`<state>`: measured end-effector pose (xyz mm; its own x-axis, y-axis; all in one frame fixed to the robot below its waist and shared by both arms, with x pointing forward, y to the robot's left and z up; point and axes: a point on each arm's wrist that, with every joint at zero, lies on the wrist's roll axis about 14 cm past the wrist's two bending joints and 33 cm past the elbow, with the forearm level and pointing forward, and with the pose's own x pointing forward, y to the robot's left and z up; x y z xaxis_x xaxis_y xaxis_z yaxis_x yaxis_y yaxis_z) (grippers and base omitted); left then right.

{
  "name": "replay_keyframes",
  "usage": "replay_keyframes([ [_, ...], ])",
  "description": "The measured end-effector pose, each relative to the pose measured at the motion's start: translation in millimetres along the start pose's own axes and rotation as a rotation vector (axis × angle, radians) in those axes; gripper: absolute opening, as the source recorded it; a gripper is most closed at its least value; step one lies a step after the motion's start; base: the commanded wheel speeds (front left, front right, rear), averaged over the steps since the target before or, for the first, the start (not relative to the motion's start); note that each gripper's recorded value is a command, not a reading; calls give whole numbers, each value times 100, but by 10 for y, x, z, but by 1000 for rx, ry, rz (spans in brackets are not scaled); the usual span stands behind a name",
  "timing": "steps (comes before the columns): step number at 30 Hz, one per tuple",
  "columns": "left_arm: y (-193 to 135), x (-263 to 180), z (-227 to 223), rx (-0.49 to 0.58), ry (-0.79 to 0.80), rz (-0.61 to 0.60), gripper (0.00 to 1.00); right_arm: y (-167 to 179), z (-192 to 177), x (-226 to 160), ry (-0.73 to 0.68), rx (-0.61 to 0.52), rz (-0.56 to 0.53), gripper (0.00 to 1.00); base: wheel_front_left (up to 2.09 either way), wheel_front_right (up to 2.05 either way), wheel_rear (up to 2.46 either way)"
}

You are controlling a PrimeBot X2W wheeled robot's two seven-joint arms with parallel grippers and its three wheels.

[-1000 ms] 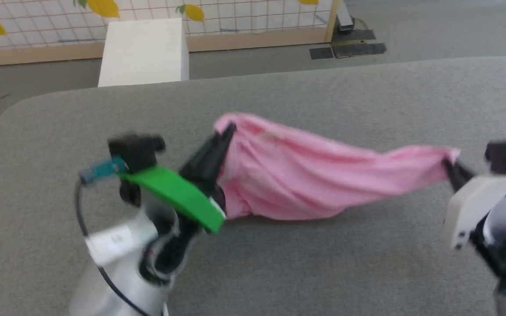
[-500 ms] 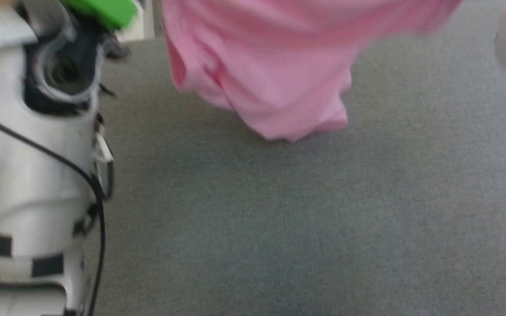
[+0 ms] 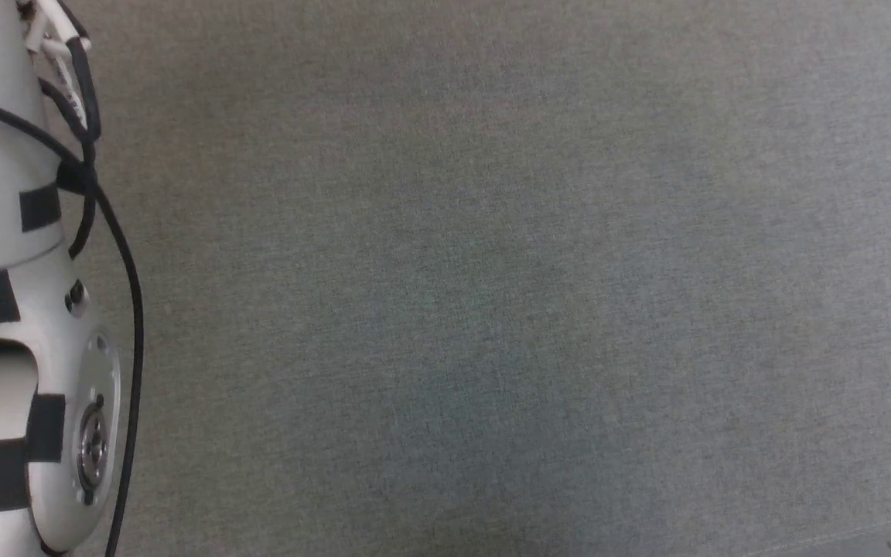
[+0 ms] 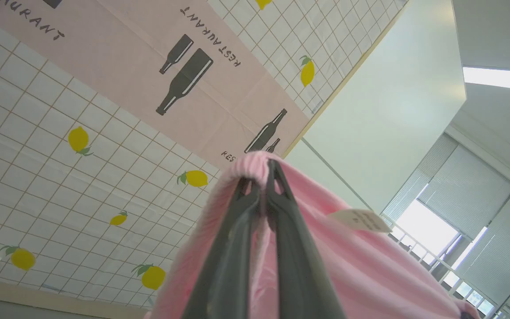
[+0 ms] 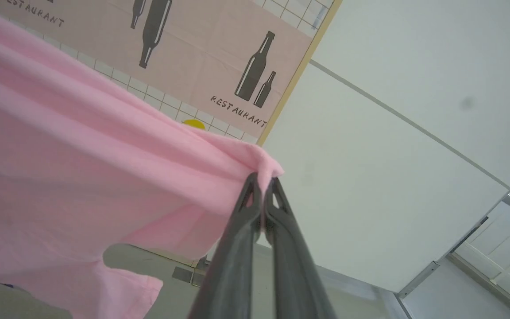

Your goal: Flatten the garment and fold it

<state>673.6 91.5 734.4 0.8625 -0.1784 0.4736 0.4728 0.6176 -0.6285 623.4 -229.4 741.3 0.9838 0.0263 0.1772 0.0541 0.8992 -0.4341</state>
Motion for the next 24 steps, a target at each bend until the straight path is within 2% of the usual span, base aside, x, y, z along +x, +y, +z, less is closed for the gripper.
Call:
replay_keyframes([
  [5,223,-108,-404,40,113,1,0,243,-508,38,99,55,48,0,0,0,0],
  [9,543,-538,-845,136,286,46,0,558,-1104,-223,260,122,131,0,0,0,0],
  [13,690,-1147,-1091,102,388,90,0,880,-1559,-715,414,197,228,0,0,0,0],
  [17,736,-1972,-1327,57,533,153,0,1084,-1841,-1361,545,270,308,0,0,0,0],
  [21,647,-2762,-1443,10,678,209,0,1106,-1979,-1974,616,301,323,0,0,0,0],
  [24,590,-3211,-1358,30,745,250,0,1204,-2108,-2506,701,349,329,0,0,0,0],
])
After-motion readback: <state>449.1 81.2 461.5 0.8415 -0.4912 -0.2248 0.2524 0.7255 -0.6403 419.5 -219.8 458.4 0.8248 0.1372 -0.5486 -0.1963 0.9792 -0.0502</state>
